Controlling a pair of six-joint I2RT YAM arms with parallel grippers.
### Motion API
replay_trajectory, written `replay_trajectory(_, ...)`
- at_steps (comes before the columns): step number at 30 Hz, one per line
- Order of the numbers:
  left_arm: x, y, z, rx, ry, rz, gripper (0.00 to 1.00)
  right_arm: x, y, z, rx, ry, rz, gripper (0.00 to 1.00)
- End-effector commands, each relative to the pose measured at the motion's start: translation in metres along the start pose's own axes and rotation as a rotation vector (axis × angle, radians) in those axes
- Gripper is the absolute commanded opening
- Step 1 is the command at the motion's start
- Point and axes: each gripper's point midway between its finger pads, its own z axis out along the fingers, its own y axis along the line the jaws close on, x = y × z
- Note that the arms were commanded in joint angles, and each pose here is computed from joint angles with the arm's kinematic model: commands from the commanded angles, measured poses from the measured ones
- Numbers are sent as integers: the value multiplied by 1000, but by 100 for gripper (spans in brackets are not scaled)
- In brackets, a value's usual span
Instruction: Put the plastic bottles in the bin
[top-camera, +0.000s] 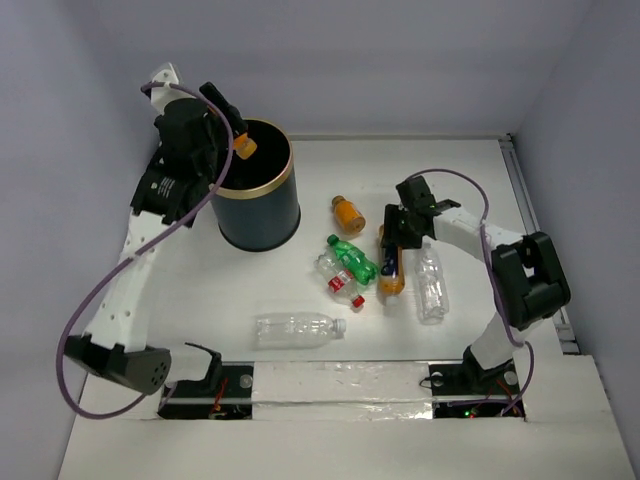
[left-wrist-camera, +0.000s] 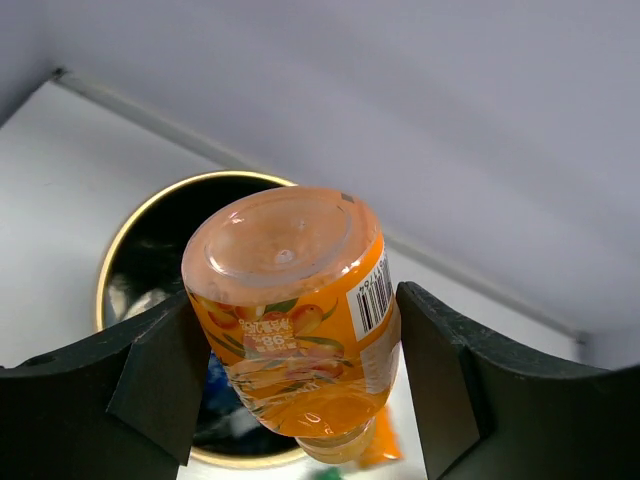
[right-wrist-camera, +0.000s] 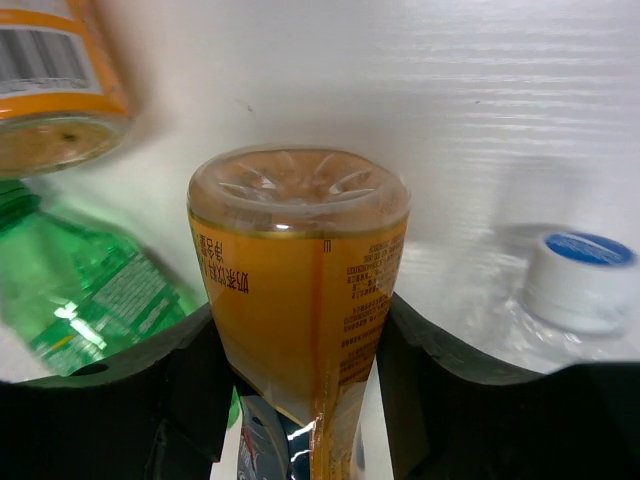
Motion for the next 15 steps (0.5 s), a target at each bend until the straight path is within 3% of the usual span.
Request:
replay_trajectory(1, 8, 14, 31, -38, 16, 98, 48, -47, 12, -50, -17, -194, -7, 53)
replay_trajectory(4, 25, 27, 62, -95, 35, 143, 48, -72, 21, -102, -50, -304, -13, 53)
replay_trajectory(7, 42, 31, 81, -112, 86, 164, 68, -100, 43, -162, -150, -425, -12, 53)
replay_trajectory(8, 45, 31, 81, -111, 99, 162, 78, -108, 51, -178, -187, -457, -13, 53)
replay_trajectory(9, 49, 31, 80, -104, 114, 159, 81, -115, 61, -195, -238, -488, -11, 53)
replay_trajectory(15, 40, 36, 39, -55, 96, 128, 90, -173, 146, -295, -534, -667, -22, 53)
